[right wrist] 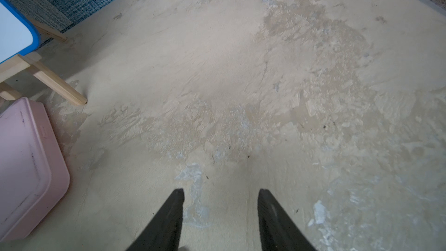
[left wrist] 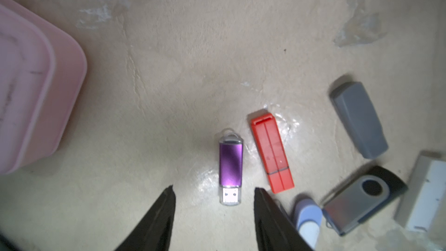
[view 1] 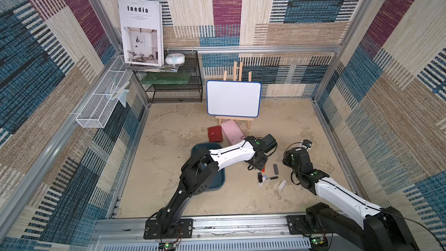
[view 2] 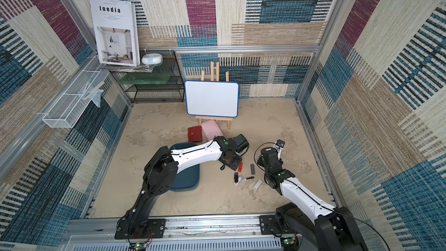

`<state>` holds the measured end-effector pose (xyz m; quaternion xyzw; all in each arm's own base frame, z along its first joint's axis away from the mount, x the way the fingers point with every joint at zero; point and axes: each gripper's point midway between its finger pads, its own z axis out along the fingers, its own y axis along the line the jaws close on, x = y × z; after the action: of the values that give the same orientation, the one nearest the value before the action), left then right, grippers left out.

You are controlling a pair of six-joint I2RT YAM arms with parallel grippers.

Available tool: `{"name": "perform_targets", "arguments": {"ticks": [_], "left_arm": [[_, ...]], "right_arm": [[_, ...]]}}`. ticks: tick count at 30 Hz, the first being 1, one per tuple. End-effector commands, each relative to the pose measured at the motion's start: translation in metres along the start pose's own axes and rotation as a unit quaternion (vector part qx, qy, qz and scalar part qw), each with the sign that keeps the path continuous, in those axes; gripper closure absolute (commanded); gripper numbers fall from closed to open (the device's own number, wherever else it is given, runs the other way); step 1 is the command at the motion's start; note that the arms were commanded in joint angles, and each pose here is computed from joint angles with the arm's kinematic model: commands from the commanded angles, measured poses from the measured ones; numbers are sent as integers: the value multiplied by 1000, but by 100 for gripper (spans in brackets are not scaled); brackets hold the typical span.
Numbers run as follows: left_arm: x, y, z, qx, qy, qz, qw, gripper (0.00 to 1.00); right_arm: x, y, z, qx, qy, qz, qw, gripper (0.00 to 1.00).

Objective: Put the usb flash drive into the storage box
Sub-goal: Pick up the USB flash from the center of the board.

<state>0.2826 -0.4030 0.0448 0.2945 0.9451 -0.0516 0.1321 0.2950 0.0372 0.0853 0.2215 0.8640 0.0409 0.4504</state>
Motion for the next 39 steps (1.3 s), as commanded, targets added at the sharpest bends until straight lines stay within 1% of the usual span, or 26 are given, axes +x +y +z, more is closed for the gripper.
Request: {"name": "perform_targets", "arguments": {"ticks": [1, 5, 12, 20, 27, 31, 39], "left_arm": [[4, -6, 7, 15, 18, 13, 1000, 47], [5, -7, 15, 27, 32, 12, 999, 49], [9, 0, 21, 25, 43, 8, 999, 51], [14, -5, 33, 43, 61, 5, 997, 59], [25, -10, 42, 55, 82, 5, 995, 65], [26, -11, 46, 58, 86, 3, 995, 69], [22, -11, 45, 57, 83, -3, 995, 75]], "right_arm": [[-4, 2, 1, 2, -6, 6, 1000, 46], [-3, 0, 5, 15, 0, 5, 1000, 46], [1, 0, 10, 24, 11, 2, 1000, 46], [2, -3, 11, 32, 13, 4, 999, 46], [3, -2, 14, 38, 20, 1, 999, 46], [3, -4, 14, 46, 20, 2, 999, 46], [4, -2, 15, 41, 25, 0, 999, 46]]}}
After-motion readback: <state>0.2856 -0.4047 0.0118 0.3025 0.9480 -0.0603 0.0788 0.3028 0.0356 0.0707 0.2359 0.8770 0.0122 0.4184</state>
